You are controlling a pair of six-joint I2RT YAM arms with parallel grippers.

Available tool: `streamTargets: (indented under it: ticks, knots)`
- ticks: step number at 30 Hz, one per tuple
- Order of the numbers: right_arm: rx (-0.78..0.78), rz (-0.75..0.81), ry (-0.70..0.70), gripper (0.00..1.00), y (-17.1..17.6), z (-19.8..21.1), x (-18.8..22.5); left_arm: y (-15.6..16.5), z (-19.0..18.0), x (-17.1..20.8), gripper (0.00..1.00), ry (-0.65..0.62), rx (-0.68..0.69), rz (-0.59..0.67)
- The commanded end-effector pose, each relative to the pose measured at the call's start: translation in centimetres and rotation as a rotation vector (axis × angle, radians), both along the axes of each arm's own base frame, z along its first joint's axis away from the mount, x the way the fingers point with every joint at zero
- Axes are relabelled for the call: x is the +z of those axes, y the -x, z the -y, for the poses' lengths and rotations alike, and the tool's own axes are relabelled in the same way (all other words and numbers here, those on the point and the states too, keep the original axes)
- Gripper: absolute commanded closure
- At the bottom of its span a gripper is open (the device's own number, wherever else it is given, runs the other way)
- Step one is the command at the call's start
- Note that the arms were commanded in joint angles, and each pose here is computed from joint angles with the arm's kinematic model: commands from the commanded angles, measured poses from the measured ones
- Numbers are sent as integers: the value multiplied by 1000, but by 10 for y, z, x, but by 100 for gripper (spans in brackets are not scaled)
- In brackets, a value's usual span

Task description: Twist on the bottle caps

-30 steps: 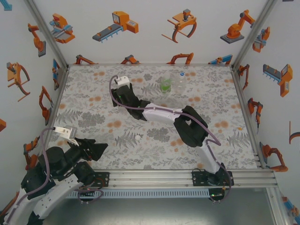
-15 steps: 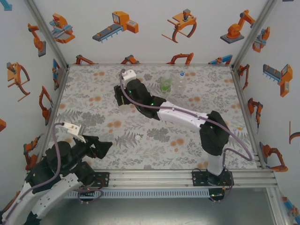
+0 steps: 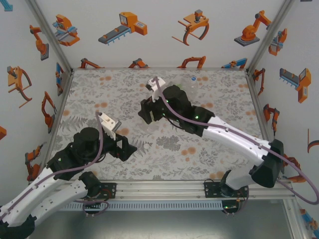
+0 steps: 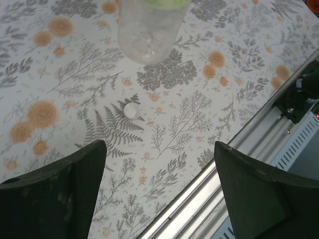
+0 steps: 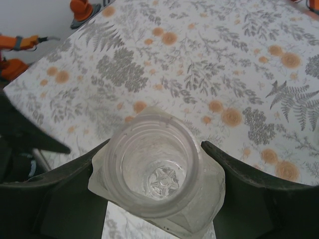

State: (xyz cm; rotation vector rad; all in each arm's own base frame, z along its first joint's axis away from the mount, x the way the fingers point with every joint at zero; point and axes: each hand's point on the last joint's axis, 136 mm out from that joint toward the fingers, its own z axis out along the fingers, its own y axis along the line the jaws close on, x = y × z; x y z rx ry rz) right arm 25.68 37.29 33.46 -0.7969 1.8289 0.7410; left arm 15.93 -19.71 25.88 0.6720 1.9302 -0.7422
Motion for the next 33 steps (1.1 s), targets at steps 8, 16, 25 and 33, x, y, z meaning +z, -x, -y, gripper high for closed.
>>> streamTargets:
  ticks: [8, 16, 25, 33]
  knots:
    - [423, 78, -118, 69, 106, 33, 60, 41, 55, 81, 14, 256, -437, 329]
    - [708, 120, -274, 73, 164, 42, 95, 69, 65, 103, 14, 316, -613, 317]
    - [747, 161, -394, 82, 170, 33, 113, 78, 71, 117, 16, 382, -683, 283]
    - [764, 182, -405, 85, 170, 15, 110, 77, 76, 121, 27, 378, -684, 251]
